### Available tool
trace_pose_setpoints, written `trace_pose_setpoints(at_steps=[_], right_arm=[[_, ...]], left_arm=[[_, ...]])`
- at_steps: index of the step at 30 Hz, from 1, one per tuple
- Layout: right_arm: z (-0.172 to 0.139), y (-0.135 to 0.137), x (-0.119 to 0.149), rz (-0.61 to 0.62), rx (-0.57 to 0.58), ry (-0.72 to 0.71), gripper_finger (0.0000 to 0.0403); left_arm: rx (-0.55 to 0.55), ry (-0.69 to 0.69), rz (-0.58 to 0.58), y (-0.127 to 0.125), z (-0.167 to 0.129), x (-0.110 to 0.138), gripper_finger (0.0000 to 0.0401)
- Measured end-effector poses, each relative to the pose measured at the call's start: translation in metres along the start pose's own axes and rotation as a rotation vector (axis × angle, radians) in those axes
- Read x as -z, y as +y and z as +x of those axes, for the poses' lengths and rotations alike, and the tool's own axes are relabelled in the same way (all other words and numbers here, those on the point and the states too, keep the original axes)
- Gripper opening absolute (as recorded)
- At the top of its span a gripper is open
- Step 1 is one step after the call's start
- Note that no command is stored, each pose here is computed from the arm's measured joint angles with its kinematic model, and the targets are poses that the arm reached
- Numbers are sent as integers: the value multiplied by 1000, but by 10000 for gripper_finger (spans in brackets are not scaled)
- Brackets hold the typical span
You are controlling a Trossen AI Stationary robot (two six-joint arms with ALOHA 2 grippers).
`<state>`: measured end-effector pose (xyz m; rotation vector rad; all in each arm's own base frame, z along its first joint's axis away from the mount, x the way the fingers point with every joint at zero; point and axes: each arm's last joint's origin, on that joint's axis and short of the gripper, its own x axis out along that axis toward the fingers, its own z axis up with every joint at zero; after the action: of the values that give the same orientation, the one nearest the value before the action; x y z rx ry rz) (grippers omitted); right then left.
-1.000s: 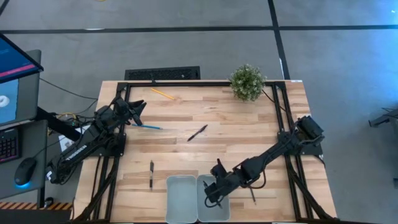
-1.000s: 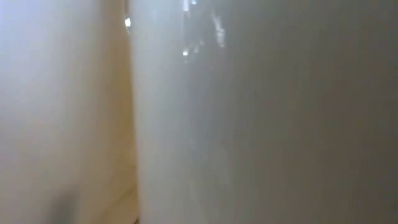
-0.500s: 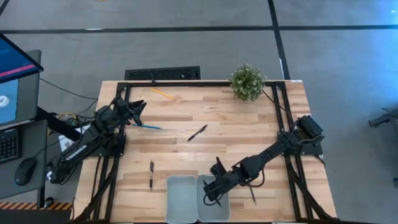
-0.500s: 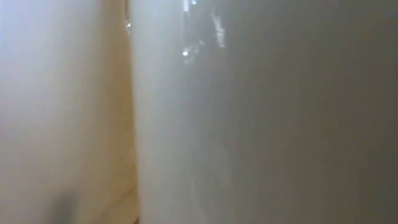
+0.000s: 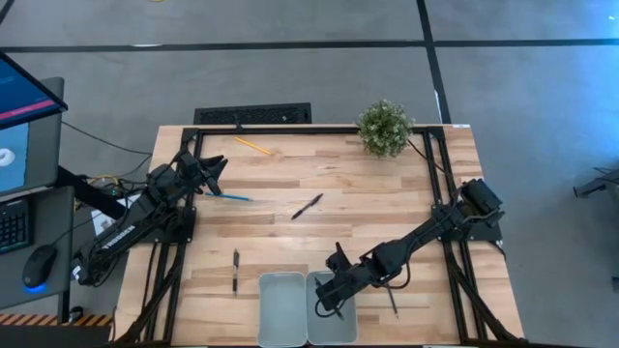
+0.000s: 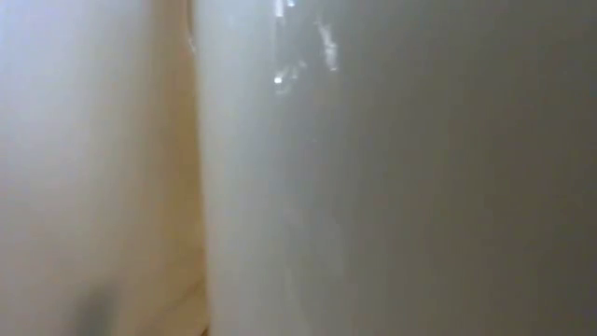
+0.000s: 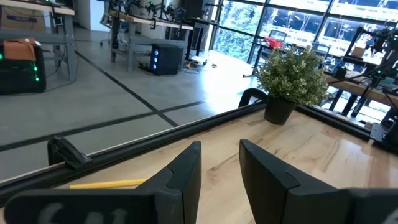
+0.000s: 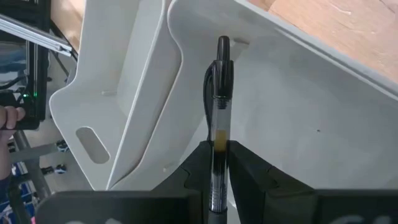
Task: Sort pens & pencils
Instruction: Put the right black pen into the right gray bin, then put the green pencil into the left gray bin
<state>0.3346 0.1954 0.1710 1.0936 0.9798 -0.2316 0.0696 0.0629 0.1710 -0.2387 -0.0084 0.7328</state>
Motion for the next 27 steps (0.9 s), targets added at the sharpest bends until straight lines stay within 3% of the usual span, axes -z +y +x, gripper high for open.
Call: trace_pose_setpoints(at_steps=[14,22,27], right_arm=[[0,1,1,0,-14,47,174],[-12,7,0,-23,-51,34,196],[-37,17,-6,-77,-96,-66,198]], left_arm=[[-1,0,-1,0,0,0,98],[0,0,0,0,0,0,98],[-9,-1,0,0,0,0,98]])
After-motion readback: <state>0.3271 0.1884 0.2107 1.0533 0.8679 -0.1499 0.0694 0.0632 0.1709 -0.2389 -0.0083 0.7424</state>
